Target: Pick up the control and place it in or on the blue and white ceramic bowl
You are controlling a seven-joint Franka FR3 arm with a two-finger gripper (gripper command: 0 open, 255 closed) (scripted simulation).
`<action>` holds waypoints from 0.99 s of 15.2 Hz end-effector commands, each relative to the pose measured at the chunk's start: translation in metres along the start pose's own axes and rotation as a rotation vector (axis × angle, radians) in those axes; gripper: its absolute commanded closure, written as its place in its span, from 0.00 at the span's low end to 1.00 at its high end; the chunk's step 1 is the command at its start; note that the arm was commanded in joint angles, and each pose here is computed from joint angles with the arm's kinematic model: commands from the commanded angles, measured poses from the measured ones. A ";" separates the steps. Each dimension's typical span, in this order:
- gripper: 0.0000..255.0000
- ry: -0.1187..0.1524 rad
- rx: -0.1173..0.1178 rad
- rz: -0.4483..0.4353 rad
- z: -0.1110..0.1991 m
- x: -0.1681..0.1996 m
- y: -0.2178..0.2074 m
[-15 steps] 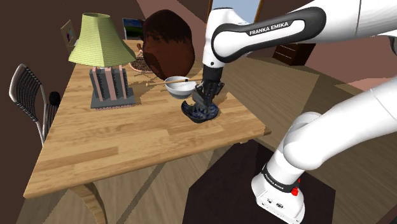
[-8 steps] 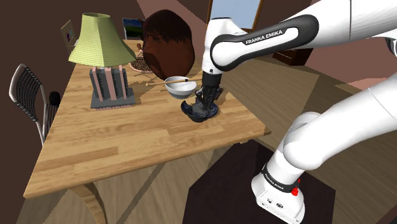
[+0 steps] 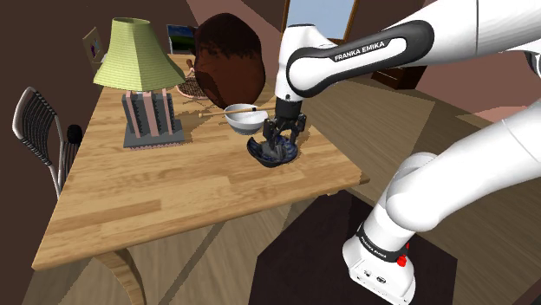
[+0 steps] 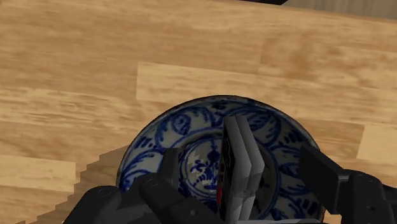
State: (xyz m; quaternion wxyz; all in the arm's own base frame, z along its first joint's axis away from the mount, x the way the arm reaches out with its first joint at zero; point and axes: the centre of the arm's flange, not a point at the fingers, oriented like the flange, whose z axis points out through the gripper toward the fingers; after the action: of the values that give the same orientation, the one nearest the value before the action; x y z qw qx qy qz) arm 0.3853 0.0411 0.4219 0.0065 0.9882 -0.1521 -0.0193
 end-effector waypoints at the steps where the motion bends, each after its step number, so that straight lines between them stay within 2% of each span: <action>1: 0.00 0.000 0.000 0.000 0.000 0.000 0.000; 3: 0.00 0.000 0.000 0.000 0.000 0.000 0.000; 7: 0.00 0.000 0.000 0.000 -0.050 0.000 0.000; 15: 0.00 0.000 0.000 0.000 -0.050 0.000 0.000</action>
State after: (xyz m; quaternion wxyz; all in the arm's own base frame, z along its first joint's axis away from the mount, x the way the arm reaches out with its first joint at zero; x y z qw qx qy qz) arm 0.3875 0.0415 0.4716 0.0065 0.9882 -0.1521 -0.0193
